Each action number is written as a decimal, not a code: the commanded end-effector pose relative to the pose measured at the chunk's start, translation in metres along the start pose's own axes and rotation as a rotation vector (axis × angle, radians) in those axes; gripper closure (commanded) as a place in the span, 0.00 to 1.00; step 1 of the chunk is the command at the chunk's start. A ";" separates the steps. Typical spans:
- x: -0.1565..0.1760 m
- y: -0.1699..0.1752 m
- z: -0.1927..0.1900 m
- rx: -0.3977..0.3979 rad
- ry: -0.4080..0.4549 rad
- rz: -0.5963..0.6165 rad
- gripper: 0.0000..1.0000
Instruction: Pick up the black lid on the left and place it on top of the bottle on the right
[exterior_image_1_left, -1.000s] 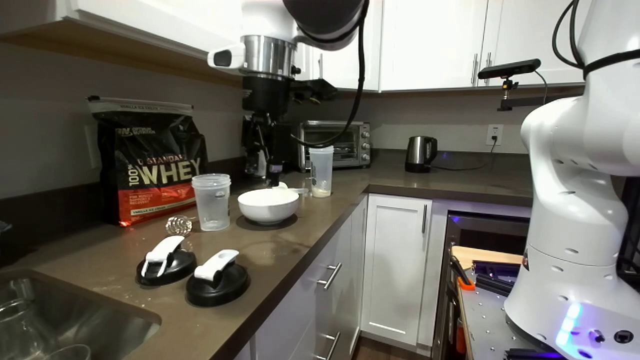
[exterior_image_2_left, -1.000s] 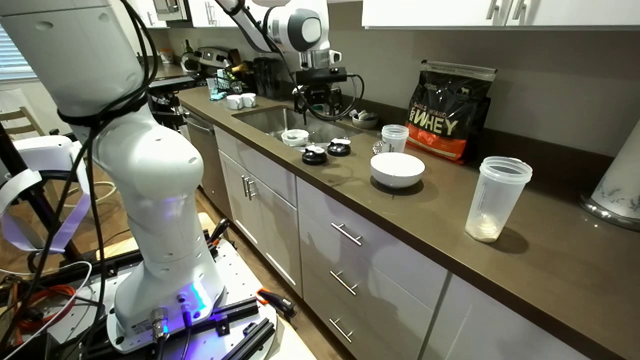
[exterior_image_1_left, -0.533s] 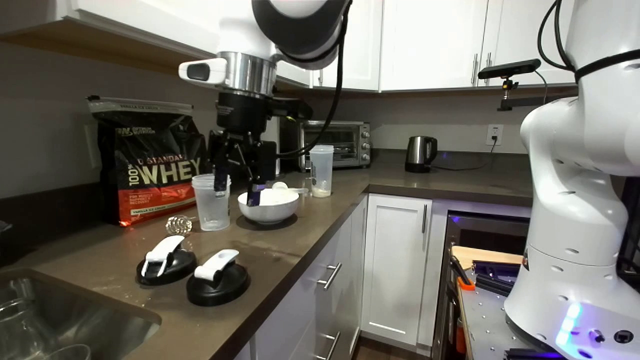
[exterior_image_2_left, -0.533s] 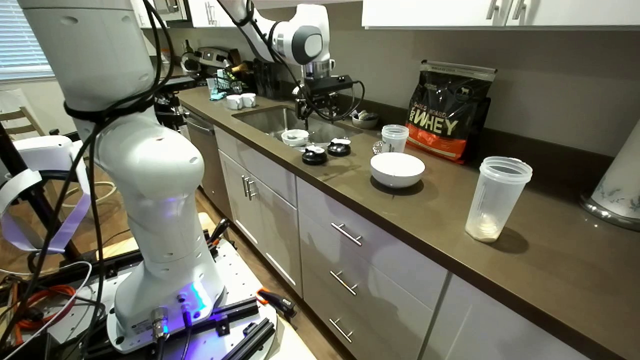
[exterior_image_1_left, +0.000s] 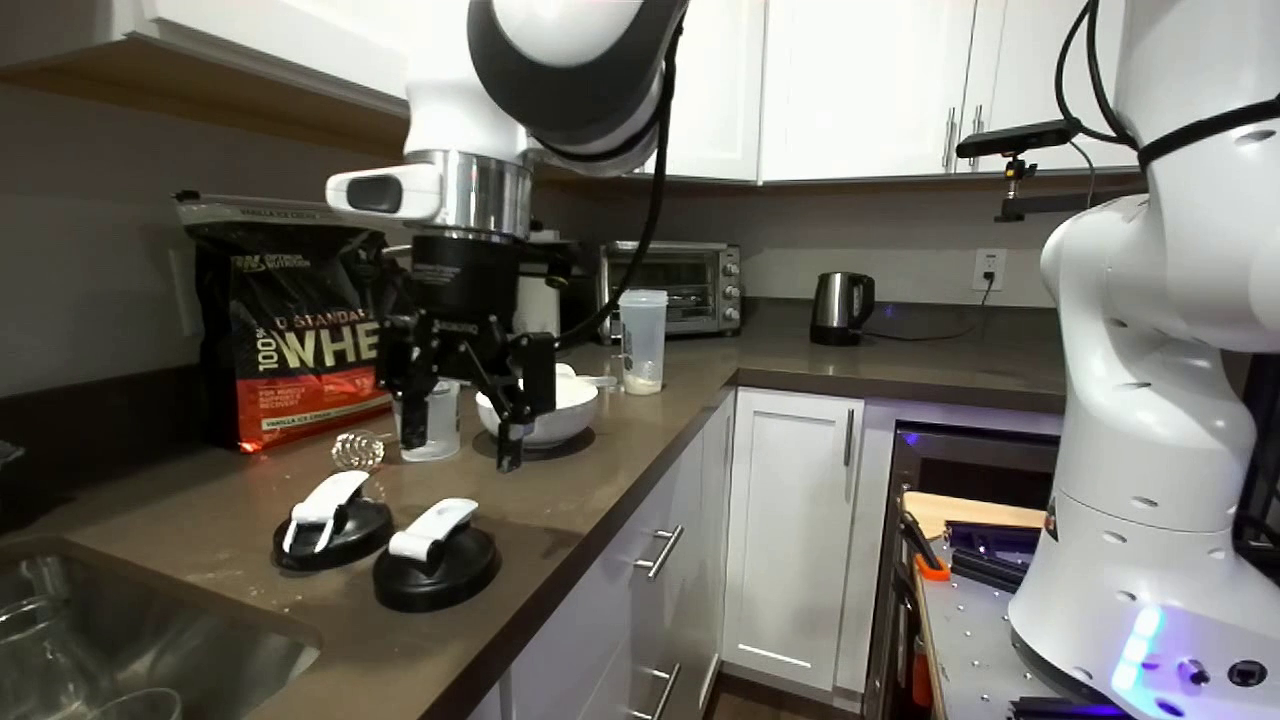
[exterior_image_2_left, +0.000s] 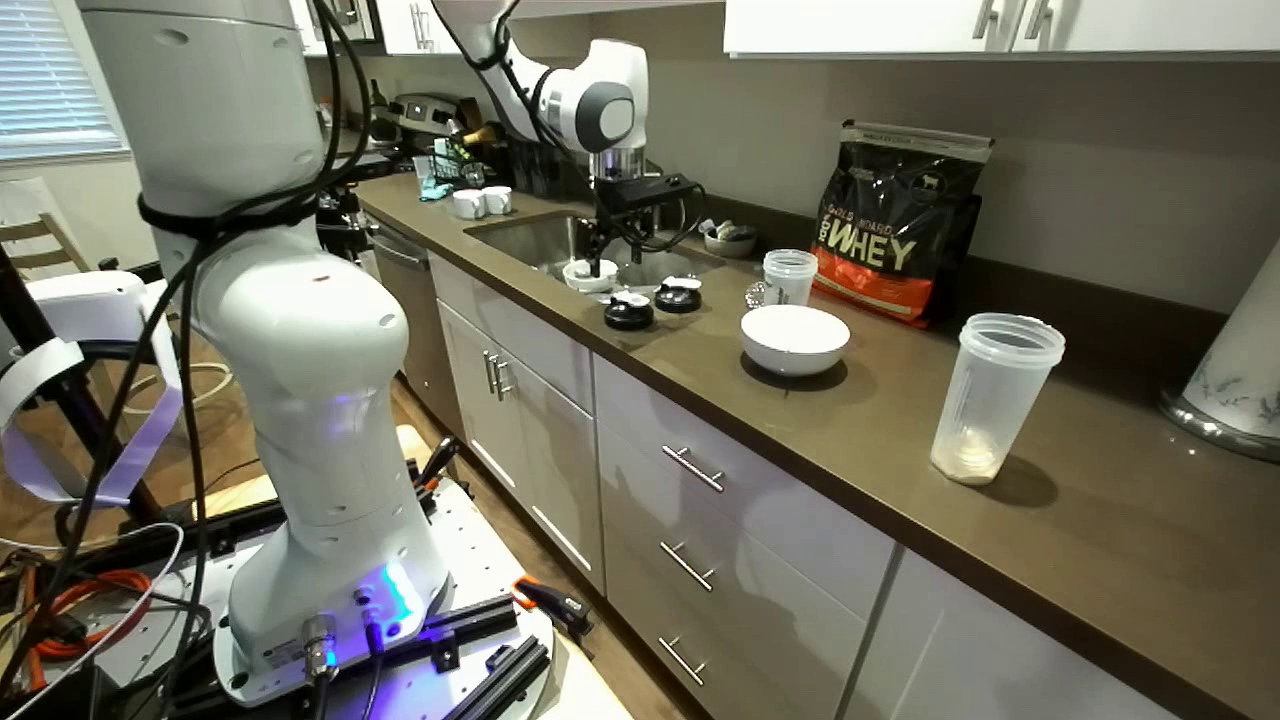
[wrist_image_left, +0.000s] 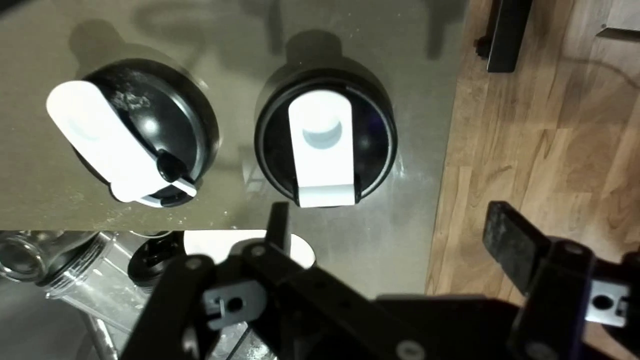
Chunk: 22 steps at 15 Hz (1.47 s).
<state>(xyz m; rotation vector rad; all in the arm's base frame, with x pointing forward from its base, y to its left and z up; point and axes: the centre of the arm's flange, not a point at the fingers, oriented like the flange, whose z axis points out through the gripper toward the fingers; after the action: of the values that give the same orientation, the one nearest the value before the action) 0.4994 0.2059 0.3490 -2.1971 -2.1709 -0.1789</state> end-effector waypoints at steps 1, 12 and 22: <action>0.001 0.003 0.016 0.019 -0.007 -0.052 0.04; -0.006 0.030 0.044 0.014 -0.067 -0.086 0.07; -0.023 0.054 0.054 0.021 -0.081 -0.048 0.23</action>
<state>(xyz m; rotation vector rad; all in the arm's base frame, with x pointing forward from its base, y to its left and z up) 0.5470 0.1946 0.2978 -2.1673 -2.2516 -0.0690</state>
